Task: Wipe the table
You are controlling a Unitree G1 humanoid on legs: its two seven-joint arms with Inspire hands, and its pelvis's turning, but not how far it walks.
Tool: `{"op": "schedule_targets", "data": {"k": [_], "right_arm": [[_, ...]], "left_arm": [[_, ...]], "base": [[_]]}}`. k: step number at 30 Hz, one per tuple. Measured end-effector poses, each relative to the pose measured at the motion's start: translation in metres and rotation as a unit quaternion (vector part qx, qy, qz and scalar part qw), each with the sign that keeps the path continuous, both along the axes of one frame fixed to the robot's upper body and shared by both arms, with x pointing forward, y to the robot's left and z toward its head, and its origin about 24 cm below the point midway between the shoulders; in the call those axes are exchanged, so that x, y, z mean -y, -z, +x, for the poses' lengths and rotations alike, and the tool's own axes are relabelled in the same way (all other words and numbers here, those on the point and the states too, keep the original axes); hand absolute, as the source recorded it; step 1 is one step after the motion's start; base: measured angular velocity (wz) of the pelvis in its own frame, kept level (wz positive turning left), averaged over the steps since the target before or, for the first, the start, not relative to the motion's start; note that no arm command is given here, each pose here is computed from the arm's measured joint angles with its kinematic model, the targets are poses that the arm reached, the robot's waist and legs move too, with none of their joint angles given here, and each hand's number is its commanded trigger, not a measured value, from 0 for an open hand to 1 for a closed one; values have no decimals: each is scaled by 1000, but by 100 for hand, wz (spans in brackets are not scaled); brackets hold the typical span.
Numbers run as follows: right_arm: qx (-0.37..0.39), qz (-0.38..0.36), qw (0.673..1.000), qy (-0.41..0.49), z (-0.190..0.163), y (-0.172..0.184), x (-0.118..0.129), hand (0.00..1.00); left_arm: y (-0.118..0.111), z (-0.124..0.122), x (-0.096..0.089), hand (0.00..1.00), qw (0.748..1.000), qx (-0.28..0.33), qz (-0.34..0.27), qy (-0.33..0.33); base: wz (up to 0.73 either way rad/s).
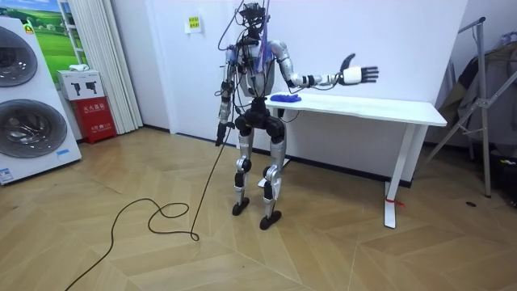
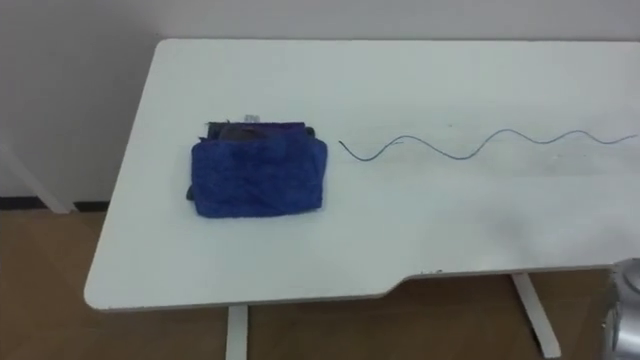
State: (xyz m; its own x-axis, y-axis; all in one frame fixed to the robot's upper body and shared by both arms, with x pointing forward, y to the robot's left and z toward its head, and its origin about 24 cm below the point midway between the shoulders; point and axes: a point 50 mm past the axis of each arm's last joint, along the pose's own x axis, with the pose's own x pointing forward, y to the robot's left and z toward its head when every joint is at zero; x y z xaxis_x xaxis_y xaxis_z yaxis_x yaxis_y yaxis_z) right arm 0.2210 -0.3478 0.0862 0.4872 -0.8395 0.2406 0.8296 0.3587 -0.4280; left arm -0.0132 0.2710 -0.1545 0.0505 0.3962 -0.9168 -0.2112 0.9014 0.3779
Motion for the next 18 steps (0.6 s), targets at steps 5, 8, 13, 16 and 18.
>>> {"op": "schedule_targets", "data": {"k": [5,8,13,16,18], "right_arm": [[-2,-71,992,-105,27,-22,-35,0],[-16,-130,982,-137,39,-33,-50,0],[-28,-193,961,-194,52,-44,-74,0],[-54,-235,942,-234,60,-42,-93,0],[-76,-254,928,-261,63,-37,-104,0]], "left_arm": [[1,7,3,0,1000,9,-11,23],[1,8,4,0,999,11,-16,27],[1,14,2,0,999,27,-14,33],[0,21,0,0,998,37,-12,52],[-1,25,0,0,997,41,-18,62]], "base": [[12],[5],[1],[3],[3]]}}
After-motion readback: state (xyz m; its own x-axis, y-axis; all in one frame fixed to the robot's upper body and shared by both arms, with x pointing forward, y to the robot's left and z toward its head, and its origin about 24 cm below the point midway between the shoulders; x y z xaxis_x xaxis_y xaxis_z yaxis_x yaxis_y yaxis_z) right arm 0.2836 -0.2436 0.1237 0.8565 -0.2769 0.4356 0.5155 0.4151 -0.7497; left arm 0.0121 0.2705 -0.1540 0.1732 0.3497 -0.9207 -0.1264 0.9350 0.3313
